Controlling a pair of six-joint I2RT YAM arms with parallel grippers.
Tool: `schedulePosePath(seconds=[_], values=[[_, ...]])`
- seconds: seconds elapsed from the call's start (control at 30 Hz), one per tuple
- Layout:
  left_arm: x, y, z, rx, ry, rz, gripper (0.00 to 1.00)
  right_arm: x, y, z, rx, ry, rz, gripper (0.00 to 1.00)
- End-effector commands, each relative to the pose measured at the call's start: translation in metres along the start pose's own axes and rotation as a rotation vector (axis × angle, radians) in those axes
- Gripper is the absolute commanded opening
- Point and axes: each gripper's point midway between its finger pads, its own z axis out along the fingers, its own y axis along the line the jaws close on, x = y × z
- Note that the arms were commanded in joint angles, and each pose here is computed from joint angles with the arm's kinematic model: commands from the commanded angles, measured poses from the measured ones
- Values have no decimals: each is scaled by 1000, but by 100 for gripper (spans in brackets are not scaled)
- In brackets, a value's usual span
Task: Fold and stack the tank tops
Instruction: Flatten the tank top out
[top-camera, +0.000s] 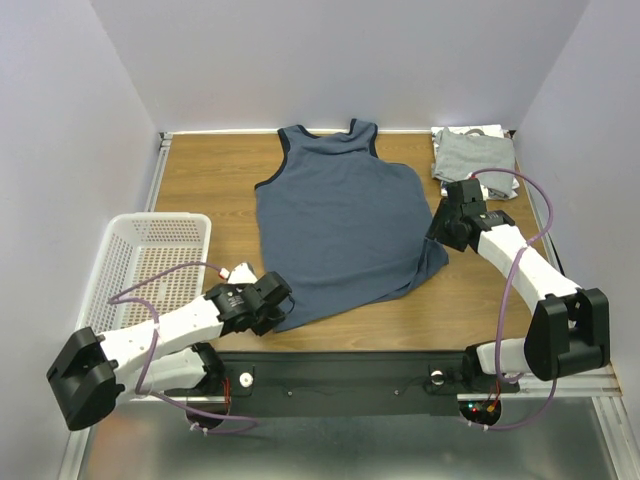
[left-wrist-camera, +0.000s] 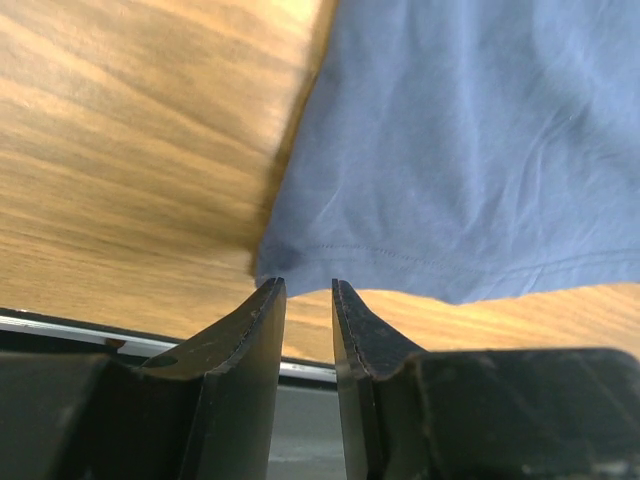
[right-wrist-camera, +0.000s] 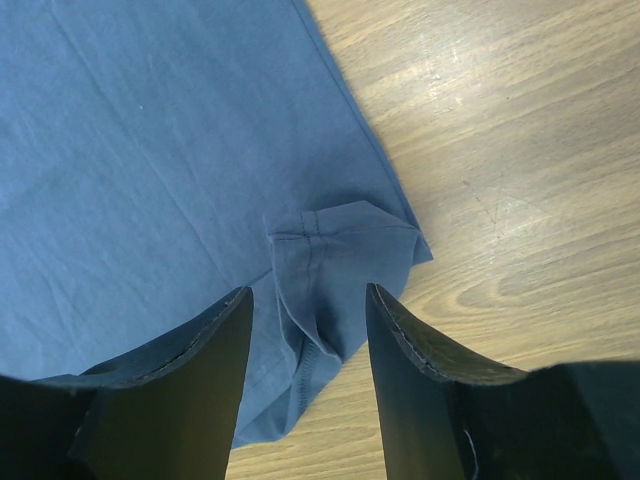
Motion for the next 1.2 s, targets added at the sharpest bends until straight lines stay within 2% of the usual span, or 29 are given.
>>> schedulePosePath(seconds=[0.0,0.3,0.4,0.43,0.57,0.8,1.17], values=[[-12,2,-1,-60,-62,24,37,-24,17,-13,-75,-77,10,55],[-18,-4,-7,-94,-76,54,37,-18,16,-11,-82,-68,3,56],[-26,-2,-12,-159,-104,82,40,-19,16,-12,-86,-76,6,56],[-26,5,-10,-206,-102,108,43,-21,16,-13,-86,-81,6,57],[-18,8,-6,-237,-63,125,43,-20,16,-13,-91,-85,7,57],[-20,6,-3,-240,-70,136,43,-12,17,-7,-101,-66,-3,58],[3,16,20,-289,66,199,44,-15,19,-9,-119,-77,-7,59]])
